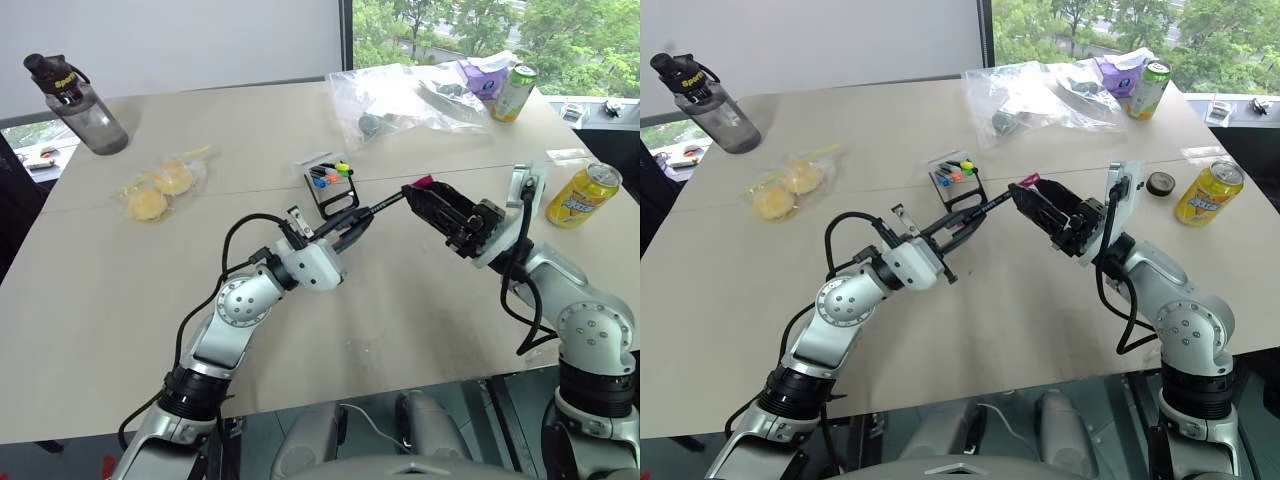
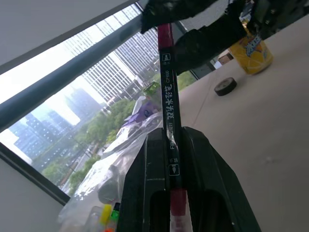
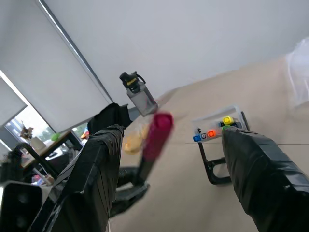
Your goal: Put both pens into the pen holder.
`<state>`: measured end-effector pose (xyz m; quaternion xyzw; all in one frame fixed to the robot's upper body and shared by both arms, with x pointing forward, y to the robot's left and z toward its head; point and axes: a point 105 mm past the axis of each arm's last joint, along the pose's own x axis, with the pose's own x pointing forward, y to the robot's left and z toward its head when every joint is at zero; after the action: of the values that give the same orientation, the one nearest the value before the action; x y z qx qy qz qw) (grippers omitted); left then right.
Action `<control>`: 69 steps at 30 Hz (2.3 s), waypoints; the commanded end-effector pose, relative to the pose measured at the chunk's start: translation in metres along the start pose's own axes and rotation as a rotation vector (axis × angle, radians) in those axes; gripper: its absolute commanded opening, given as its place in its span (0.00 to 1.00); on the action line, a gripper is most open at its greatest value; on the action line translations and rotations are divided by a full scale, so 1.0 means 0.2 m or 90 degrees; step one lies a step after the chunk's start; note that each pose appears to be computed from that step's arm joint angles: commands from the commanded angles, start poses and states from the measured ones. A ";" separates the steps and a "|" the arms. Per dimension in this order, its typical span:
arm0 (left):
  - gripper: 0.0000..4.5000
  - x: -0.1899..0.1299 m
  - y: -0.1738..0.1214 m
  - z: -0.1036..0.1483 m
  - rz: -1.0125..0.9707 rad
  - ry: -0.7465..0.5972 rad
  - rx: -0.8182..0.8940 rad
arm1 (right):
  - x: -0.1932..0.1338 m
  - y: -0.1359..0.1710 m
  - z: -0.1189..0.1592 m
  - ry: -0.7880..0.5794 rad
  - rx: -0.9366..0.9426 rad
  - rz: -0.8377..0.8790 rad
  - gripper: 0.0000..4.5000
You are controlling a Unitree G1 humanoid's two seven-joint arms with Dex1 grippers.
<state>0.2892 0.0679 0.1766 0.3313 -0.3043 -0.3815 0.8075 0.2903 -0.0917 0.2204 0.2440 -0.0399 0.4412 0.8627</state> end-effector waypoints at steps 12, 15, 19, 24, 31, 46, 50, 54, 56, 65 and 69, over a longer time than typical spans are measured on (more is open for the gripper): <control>0.61 -0.05 -0.01 0.01 -0.002 -0.019 -0.026 | 0.04 0.10 0.03 -0.008 -0.019 0.060 0.01; 0.88 -0.05 0.03 -0.01 0.014 0.004 -0.024 | 0.05 0.09 0.04 -0.009 -0.041 0.052 0.01; 0.99 -0.11 0.14 -0.07 0.066 0.082 -0.088 | 0.11 0.05 0.13 -0.058 -0.112 0.018 0.01; 0.99 -0.20 0.26 -0.07 0.171 0.165 -0.156 | 0.20 0.00 0.23 -0.143 -0.157 -0.026 0.01; 0.99 -0.35 0.35 -0.11 0.349 0.295 -0.221 | 0.38 0.04 0.19 -0.183 -0.134 -0.010 0.01; 0.99 -0.39 0.28 -0.13 0.354 0.369 -0.351 | 0.53 0.05 0.02 -0.173 -0.148 -0.009 0.01; 0.99 -0.38 0.27 -0.13 0.343 0.371 -0.356 | 0.54 0.04 0.00 -0.173 -0.166 -0.023 0.01; 0.99 -0.36 0.26 -0.14 0.330 0.373 -0.365 | 0.54 0.04 -0.03 -0.166 -0.190 -0.025 0.01; 0.99 -0.36 0.26 -0.14 0.326 0.375 -0.368 | 0.54 0.04 -0.03 -0.166 -0.194 -0.025 0.01; 0.99 -0.32 0.20 -0.12 0.276 0.335 -0.419 | 0.54 0.04 -0.07 -0.154 -0.213 -0.020 0.01; 0.99 -0.33 0.17 -0.12 0.258 0.337 -0.424 | 0.54 0.04 -0.08 -0.149 -0.215 -0.015 0.01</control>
<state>0.2893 0.1483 0.1635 0.0660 0.0153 -0.1863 0.9801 0.3522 -0.0018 0.2331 0.1438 -0.1921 0.3787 0.8939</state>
